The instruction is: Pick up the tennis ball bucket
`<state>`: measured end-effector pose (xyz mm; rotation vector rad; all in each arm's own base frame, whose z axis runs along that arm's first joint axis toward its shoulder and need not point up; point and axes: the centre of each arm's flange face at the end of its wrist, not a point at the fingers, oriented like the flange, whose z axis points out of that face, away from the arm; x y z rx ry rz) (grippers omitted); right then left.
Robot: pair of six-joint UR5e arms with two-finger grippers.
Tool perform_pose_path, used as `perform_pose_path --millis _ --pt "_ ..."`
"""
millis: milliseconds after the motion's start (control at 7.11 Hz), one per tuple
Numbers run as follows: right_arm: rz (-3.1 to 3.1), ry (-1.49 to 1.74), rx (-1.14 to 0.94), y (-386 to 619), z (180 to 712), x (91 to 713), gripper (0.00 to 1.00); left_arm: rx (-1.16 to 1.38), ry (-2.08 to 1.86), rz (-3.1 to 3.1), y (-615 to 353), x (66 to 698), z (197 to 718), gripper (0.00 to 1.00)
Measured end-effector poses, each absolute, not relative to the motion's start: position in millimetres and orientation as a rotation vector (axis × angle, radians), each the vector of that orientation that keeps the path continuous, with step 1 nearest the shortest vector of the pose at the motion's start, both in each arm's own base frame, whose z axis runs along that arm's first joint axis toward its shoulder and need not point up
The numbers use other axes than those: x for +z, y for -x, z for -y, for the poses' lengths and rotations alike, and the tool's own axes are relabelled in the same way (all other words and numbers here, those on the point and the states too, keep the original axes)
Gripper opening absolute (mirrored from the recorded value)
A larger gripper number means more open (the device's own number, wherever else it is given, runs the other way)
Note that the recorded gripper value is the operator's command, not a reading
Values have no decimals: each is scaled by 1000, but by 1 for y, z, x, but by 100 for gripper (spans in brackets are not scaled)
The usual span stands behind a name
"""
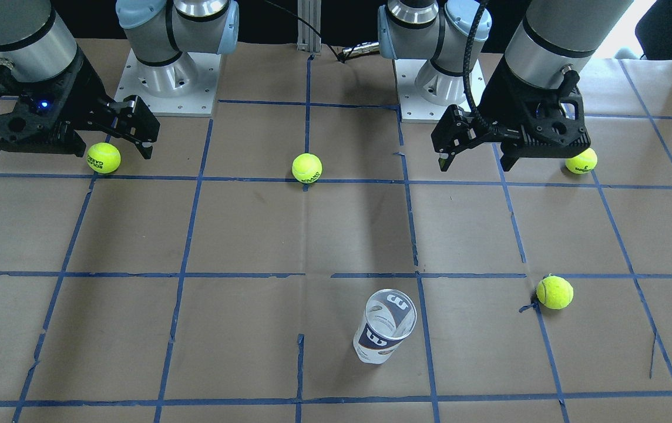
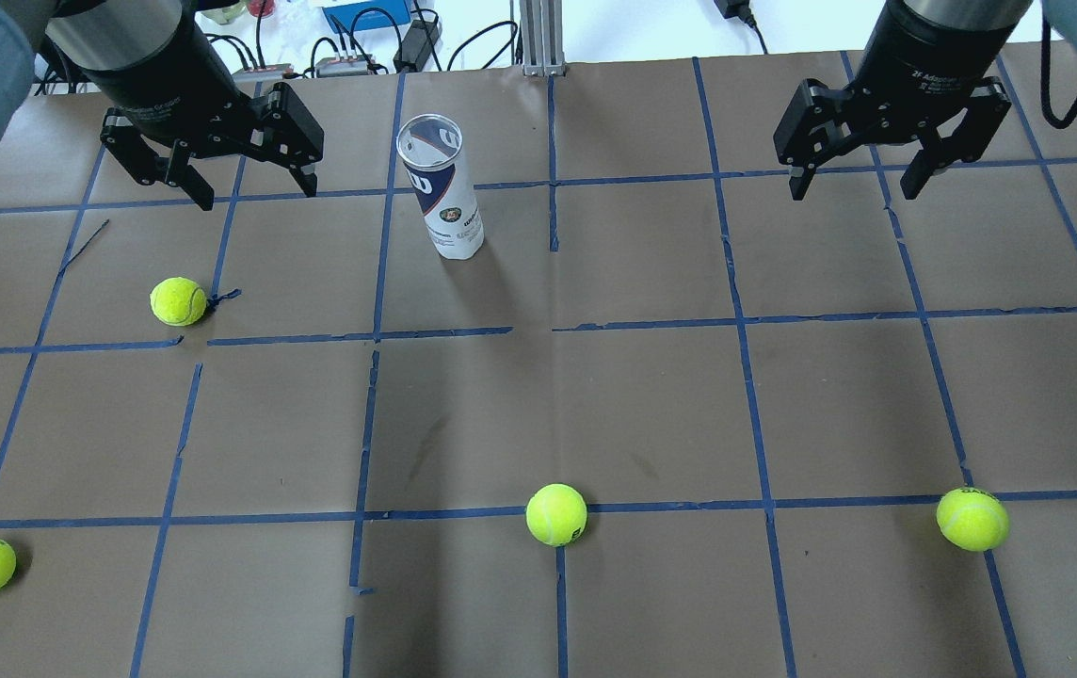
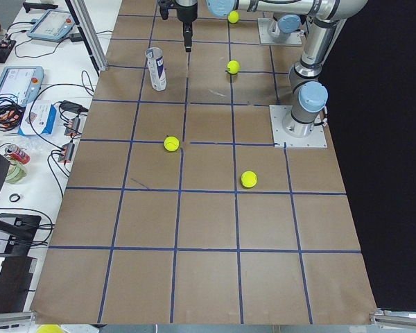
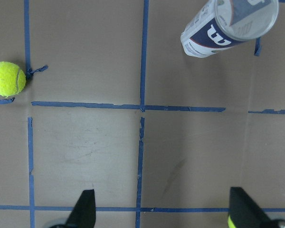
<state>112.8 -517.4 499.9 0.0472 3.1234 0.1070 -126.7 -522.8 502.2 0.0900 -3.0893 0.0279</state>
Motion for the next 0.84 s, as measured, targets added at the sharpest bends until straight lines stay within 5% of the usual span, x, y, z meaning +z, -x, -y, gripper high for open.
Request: perform_pose_path --millis 844 --pt "-3124 -47 103 -113 518 500 100 32 -91 3083 126 500 524 100"
